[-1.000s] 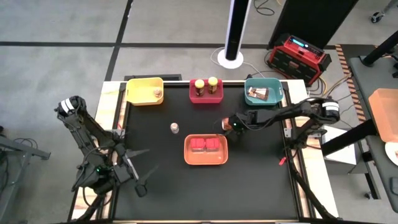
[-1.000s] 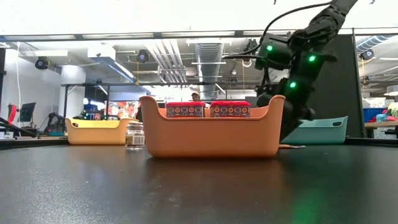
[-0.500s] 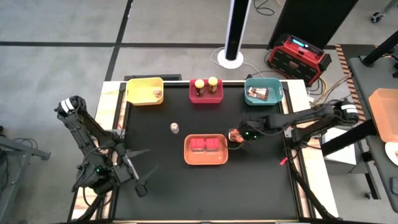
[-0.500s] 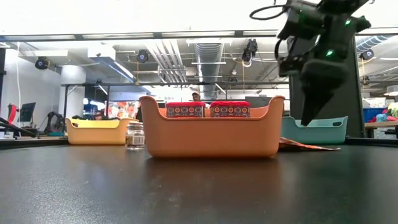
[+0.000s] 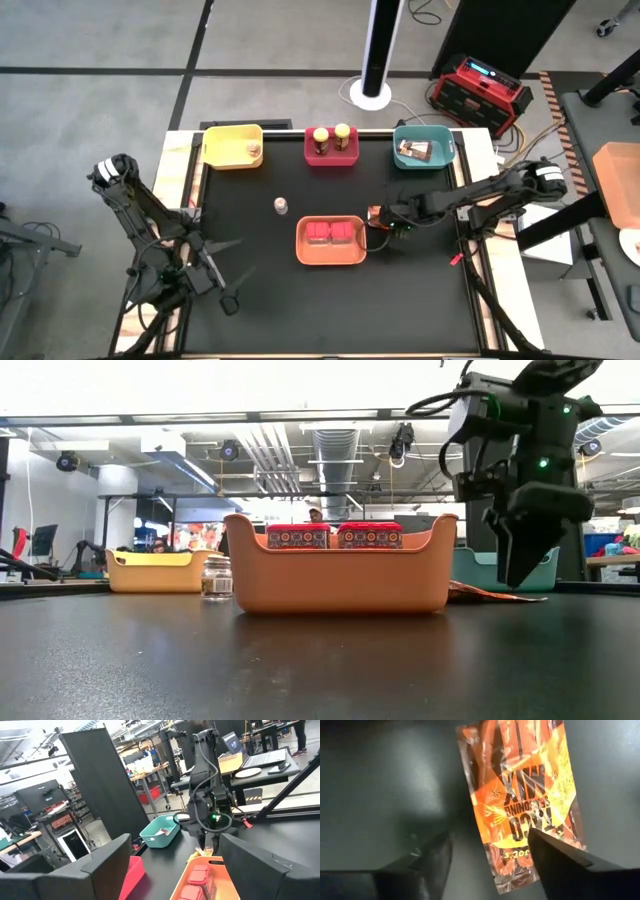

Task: Sort spices by type
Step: Put the brown seasoning bag into the green bin

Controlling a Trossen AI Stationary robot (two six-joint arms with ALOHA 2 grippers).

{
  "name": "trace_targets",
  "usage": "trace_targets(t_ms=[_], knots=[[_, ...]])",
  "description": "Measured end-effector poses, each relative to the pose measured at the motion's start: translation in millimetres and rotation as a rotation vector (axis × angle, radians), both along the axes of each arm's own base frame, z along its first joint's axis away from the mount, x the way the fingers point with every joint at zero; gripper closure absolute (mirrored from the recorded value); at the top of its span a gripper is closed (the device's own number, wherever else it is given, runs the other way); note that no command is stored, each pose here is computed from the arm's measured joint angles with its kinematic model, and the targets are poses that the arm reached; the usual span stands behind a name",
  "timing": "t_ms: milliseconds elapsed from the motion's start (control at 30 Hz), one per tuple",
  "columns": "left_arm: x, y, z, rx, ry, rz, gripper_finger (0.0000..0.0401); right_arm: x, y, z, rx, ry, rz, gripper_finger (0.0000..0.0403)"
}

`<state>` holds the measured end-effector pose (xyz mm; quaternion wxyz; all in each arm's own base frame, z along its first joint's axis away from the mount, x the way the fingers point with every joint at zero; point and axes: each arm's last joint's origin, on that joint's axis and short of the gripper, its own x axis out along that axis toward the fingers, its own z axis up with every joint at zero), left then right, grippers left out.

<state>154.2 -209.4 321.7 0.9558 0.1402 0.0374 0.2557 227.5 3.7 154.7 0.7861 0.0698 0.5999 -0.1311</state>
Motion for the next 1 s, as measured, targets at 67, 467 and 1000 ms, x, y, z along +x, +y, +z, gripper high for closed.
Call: trace_targets(t_ms=[67, 467, 1000], knots=[[1, 0, -1, 0.007, 0.004, 0.003, 0.0114, 2, 0, -6, 0.004, 0.014, -0.023, 0.0149], [3, 1, -6, 0.034, 0.020, 0.011, 0.0114, 11, 0, -35, -0.006, 0.121, -0.044, 0.0169], [2, 2, -11, 0.035, 0.021, 0.011, 0.0114, 12, 0, -31, 0.000, 0.117, -0.017, 0.0388]])
